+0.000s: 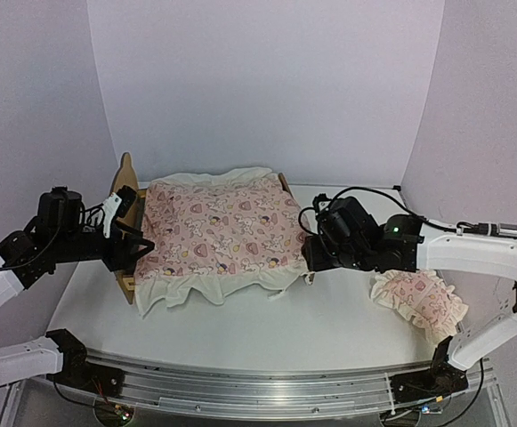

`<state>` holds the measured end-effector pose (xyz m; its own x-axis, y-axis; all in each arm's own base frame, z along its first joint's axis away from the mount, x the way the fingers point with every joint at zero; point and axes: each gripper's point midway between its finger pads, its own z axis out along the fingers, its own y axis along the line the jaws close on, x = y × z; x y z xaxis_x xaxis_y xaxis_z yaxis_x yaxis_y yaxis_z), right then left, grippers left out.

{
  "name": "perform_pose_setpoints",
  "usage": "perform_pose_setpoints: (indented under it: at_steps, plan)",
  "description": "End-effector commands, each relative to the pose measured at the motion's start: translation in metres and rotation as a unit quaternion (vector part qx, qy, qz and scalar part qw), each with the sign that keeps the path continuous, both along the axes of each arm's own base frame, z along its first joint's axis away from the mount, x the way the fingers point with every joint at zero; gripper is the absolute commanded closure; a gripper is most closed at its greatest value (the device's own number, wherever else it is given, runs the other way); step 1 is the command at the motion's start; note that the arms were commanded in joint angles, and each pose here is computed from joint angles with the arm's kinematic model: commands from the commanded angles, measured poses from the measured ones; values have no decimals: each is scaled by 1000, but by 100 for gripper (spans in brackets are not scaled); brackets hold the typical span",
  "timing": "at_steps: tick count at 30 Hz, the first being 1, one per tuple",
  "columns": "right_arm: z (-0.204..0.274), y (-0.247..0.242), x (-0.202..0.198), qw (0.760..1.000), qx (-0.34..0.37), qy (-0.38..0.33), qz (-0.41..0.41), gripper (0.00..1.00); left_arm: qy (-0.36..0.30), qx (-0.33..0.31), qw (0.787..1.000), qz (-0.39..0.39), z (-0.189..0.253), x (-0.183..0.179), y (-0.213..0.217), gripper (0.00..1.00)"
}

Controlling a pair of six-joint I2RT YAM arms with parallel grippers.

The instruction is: Set up the pet bed

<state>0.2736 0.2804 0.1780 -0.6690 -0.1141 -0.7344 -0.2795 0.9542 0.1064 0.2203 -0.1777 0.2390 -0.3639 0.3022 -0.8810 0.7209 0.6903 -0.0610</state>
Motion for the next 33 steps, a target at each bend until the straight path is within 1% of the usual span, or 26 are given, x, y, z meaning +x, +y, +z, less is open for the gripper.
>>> perform_pose_setpoints:
  at_steps: [1, 3, 5, 7, 10, 12, 14, 17, 18, 20, 22, 24, 26, 28, 30, 32, 33]
  plan:
    - [14, 60, -12, 996, 30, -8, 82, 50, 126, -128, 978, 106, -16, 8, 5, 50]
    - [18, 66, -8, 996, 22, -16, 82, 50, 164, -130, 967, 142, -39, 10, 12, 50]
    - [31, 51, 9, 998, 4, -39, 51, 50, 178, -125, 965, 145, -51, 7, 12, 50]
    - [44, 26, 32, 999, -7, -42, 5, 49, 164, -125, 968, 141, -49, 7, 14, 50]
    - [44, -4, 62, 998, -24, -27, -42, 47, 135, -134, 974, 123, -38, 5, 12, 50]
    - [35, -12, 78, 998, -41, -8, -47, 42, 128, -136, 975, 118, -35, 5, 11, 50]
    - [24, -15, 91, 998, -49, 17, -46, 41, 121, -138, 976, 115, -33, 4, 11, 50]
    - [6, -15, 112, 997, -40, 50, -45, 39, 100, -143, 979, 104, -21, 3, 10, 49]
    - [2, -15, 120, 997, -36, 58, -47, 40, 86, -144, 981, 98, -12, 4, 9, 49]
    - [-8, -12, 133, 996, -20, 78, -45, 41, 39, -147, 985, 75, 17, 5, 6, 49]
    - [-16, -2, 143, 995, -4, 96, -33, 41, -28, -148, 987, 54, 56, 7, 5, 48]
    - [-27, 11, 148, 993, 8, 115, -11, 41, -102, -140, 983, 53, 94, 12, 10, 46]
    - [-39, 21, 150, 991, 13, 132, 4, 43, -164, -128, 974, 85, 126, 21, 22, 41]
    - [-51, 21, 150, 990, 7, 143, 0, 46, -216, -92, 961, 147, 146, 37, 44, 38]
    - [-59, 14, 150, 989, -6, 145, -13, 50, -263, -28, 938, 223, 154, 55, 73, 34]
    - [-66, 5, 150, 989, -22, 143, -31, 56, -289, 29, 918, 270, 155, 66, 93, 32]
    - [-68, -1, 150, 989, -31, 141, -41, 59, -293, 46, 913, 279, 154, 69, 97, 32]
